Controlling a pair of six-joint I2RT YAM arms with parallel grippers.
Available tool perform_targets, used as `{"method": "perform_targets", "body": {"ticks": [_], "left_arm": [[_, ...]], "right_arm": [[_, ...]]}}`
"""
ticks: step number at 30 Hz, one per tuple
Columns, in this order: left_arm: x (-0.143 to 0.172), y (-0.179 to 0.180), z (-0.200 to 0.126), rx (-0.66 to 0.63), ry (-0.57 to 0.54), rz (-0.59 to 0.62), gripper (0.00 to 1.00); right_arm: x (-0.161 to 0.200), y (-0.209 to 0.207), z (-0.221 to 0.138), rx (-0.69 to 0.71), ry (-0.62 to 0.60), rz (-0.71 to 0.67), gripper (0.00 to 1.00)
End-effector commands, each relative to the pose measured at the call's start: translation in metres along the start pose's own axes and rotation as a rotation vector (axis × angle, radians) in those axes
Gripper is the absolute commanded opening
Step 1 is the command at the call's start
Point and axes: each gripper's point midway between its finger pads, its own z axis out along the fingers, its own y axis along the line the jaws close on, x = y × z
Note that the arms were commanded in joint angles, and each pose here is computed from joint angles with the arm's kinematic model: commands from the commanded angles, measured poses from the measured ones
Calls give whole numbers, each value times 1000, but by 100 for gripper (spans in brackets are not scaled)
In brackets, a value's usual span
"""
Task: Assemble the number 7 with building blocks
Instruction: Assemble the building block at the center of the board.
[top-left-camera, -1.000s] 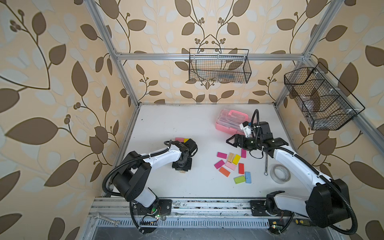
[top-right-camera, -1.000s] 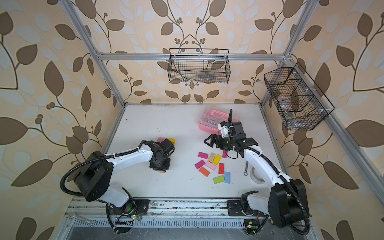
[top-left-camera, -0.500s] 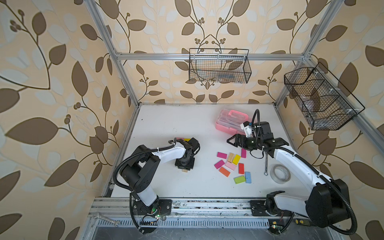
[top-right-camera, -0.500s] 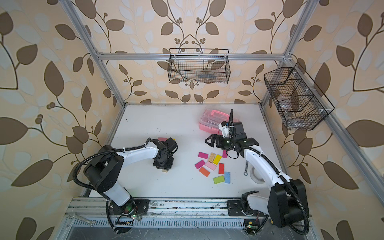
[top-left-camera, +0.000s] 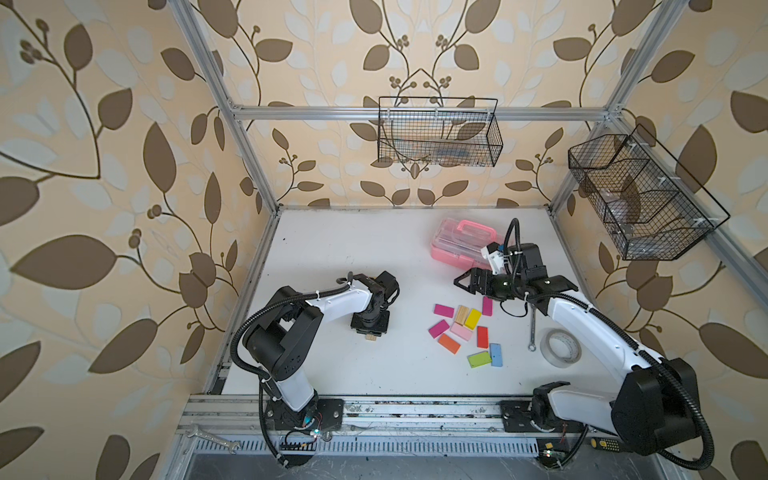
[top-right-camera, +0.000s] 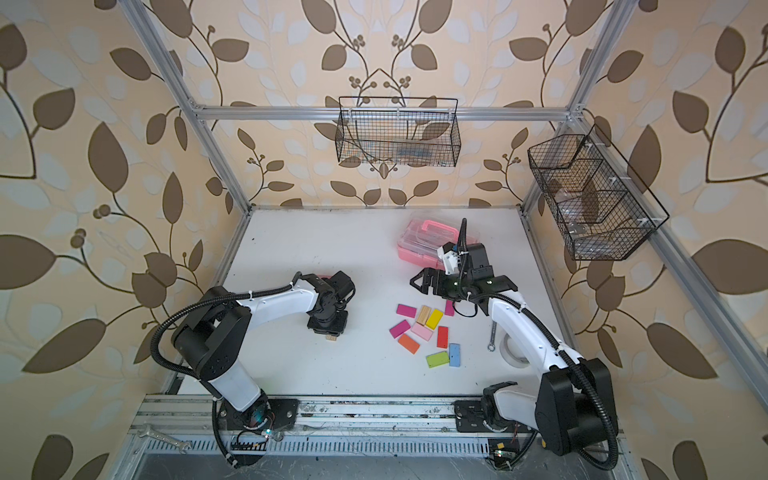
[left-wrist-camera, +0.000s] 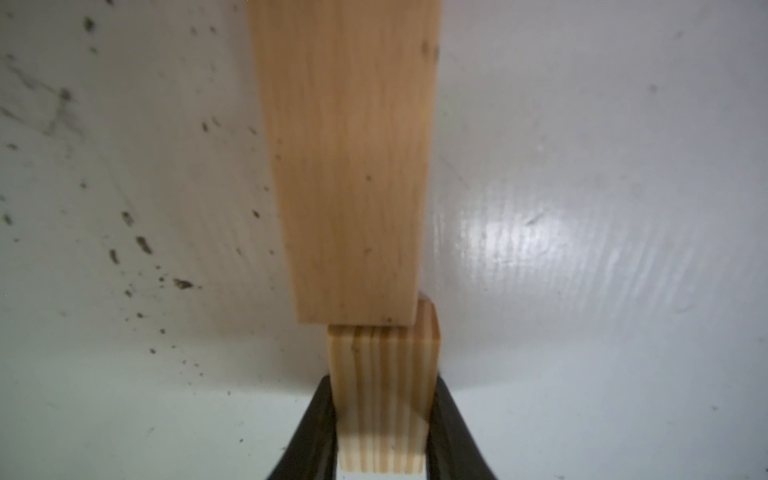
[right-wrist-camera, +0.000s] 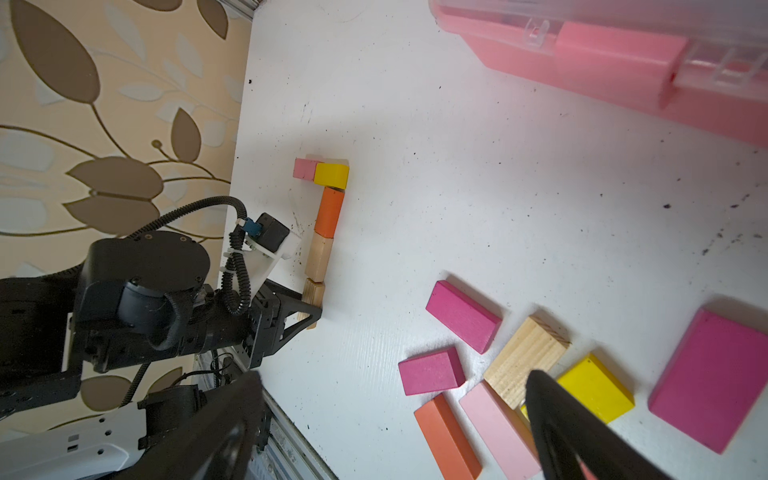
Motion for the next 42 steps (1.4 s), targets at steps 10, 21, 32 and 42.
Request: {"method": "perform_targets", "body": {"ticks": [10, 21, 32, 42], "left_arm": [[10, 13, 15, -33, 54, -24, 21], [12, 19, 17, -41, 60, -28, 21], [10, 21, 21, -45, 67, -36, 31], [9, 17, 16, -25, 61, -36, 64]], "right_arm": [[7, -11, 5, 25, 12, 1, 99], [7, -12, 7, 23, 12, 4, 99], [9, -14, 7, 26, 14, 6, 99], [10, -15, 8, 26, 13, 10, 99]]}}
